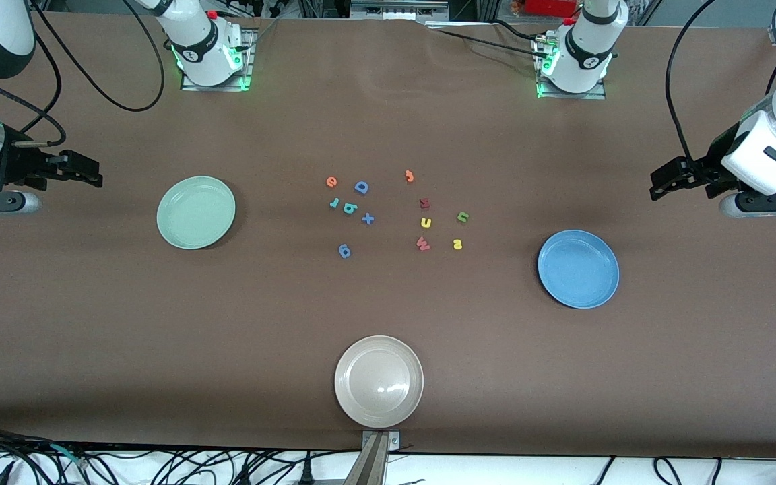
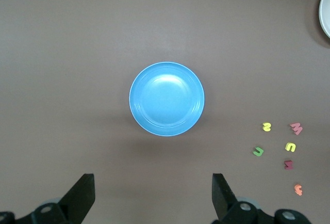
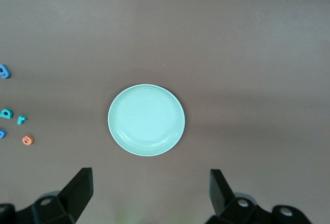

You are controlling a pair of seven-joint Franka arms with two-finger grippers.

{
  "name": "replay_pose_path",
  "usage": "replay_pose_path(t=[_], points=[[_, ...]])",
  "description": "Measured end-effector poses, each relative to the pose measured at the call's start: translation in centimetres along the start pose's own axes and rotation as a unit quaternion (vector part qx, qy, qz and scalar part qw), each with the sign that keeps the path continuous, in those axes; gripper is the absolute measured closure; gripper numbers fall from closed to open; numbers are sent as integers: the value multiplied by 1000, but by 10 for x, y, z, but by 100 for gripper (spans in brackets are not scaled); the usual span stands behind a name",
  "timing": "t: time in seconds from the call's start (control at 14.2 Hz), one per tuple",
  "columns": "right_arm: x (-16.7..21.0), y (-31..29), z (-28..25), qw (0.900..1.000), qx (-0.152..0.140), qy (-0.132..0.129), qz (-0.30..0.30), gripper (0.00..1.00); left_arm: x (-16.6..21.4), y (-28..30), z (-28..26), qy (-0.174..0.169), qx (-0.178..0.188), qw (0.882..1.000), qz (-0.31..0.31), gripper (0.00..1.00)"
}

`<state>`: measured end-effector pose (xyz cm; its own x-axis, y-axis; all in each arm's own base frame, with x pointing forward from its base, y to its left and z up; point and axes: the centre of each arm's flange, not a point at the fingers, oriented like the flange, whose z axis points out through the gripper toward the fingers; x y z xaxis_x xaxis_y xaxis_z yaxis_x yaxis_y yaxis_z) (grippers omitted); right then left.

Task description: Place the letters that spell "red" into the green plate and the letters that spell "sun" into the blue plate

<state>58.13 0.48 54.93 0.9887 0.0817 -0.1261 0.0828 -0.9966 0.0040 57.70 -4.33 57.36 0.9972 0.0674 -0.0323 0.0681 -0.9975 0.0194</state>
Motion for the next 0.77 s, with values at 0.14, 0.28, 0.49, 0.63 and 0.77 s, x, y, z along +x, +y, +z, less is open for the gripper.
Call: replay_pose_path(t=[0.14, 0.28, 0.49, 0.63, 0.77], points=[[0, 0, 0, 1000, 0, 0, 0, 0, -1, 3, 0, 0, 0, 1000, 3, 0], [0, 0, 0, 1000, 0, 0, 0, 0, -1, 6, 0, -1, 0, 1000, 5, 0], [0, 0, -1, 1000, 0, 1, 0, 0, -1, 8, 0, -1, 0, 1000, 7, 0], [0, 0, -2, 1000, 0, 2, 0, 0, -2, 10, 0, -1, 0, 1000, 9, 0], [0, 0, -2, 1000, 0, 2, 0, 0, -2, 10, 1, -3, 0, 1000, 9, 0]])
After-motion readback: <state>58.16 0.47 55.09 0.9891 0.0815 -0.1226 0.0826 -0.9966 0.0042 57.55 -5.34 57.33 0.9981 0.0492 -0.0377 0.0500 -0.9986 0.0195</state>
